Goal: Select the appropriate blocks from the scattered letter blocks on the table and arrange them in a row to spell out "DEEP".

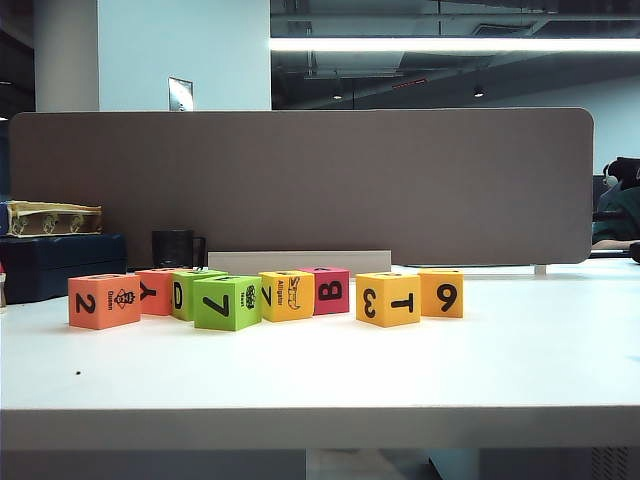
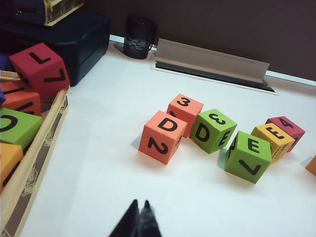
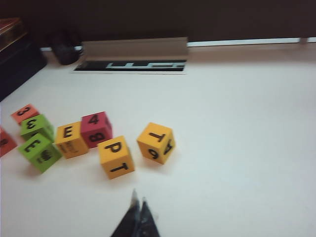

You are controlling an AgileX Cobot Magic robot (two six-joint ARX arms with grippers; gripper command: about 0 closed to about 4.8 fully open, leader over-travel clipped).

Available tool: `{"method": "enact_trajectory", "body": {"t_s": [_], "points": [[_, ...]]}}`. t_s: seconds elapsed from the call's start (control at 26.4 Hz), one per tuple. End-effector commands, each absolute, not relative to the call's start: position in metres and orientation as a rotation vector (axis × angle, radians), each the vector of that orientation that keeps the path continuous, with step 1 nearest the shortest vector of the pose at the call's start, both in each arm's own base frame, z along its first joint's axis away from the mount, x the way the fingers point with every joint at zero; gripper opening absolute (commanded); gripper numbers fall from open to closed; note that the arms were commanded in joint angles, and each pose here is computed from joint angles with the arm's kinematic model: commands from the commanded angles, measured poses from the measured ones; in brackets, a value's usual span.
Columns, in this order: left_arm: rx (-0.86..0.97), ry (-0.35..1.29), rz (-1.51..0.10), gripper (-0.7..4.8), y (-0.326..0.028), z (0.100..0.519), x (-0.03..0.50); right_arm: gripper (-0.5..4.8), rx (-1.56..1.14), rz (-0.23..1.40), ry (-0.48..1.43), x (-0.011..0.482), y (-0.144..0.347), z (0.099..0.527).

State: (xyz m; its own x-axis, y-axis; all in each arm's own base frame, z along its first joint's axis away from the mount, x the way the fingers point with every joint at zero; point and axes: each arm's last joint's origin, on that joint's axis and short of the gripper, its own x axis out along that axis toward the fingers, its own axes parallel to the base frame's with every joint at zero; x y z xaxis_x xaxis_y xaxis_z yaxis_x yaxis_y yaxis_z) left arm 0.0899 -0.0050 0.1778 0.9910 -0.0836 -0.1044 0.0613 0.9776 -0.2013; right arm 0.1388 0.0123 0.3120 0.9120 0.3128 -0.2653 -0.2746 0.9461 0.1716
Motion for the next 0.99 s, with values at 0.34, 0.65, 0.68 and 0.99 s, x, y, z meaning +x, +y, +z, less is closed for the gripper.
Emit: {"method": "enact_trajectory", "body": {"t_s": [0.34,0.65,0.68,0.99], "points": [[-0.199,0.102,-0.083,-0.06,-0.005,0.180,0.090,-0.05,0.109,0.456,0.305,0.143,0.035,0.315],[-0.221,0.106,-0.110,-0.06,-0.006,0.180,0.090,-0.06,0.093,0.567,0.330,0.138,0.051,0.313],[-0.227,0.108,-0.121,-0.06,-0.006,0.180,0.089,-0.06,0.092,0.572,0.337,0.137,0.051,0.313],[-0.263,0.159,-0.203,-0.06,-0.009,0.177,0.088,-0.06,0.086,0.593,0.383,0.135,0.054,0.309]]}}
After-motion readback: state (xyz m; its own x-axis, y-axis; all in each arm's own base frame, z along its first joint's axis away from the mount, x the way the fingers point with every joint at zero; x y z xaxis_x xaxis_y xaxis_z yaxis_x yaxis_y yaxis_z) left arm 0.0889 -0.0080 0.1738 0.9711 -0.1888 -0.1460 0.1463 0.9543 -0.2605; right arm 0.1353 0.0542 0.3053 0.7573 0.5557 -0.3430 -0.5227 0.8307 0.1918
